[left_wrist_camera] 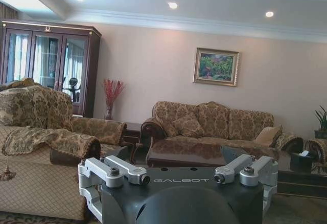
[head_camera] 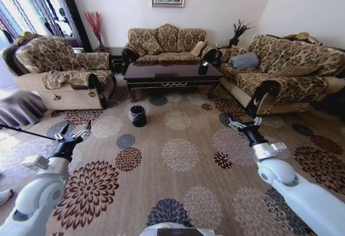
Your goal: Move to the front of the table and pick up the trash from the floor, then place it into the trash bin.
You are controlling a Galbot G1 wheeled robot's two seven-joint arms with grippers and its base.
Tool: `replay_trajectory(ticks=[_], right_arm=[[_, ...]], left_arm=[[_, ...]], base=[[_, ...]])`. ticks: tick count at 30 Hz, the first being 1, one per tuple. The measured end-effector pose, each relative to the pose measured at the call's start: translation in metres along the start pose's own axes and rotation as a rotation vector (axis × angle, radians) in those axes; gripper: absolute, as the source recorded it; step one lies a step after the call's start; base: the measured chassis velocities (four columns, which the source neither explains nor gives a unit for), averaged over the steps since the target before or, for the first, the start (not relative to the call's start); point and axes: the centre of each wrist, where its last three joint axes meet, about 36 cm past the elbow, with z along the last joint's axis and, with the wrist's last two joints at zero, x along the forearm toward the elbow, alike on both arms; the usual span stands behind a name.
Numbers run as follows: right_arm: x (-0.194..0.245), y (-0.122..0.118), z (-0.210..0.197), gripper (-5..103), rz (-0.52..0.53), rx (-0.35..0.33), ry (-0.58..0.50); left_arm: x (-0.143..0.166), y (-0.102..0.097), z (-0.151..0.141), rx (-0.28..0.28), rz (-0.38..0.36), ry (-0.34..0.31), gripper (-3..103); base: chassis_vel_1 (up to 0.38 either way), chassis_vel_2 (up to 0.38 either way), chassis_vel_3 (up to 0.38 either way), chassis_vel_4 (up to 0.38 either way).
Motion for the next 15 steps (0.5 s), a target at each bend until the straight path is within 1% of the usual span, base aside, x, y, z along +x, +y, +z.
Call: replay_trajectory(ticks=[10,15], right_arm=[[0.0009,-0.0013,0.0009,100,-0.005,0.006,0.004],[0.0003,-0.0025,0.0011,100,-0.011,0.014,0.005]], left_arm=[[0.0018,-0.0009,-0.0019,0.0,0.0,0.001,100],[0.0032,-0.0044,-0.0043,0.0,0.005,0.0,100]], base=[[0.0,0.0,0.0,0.0],[0.0,0.0,0.0,0.0]])
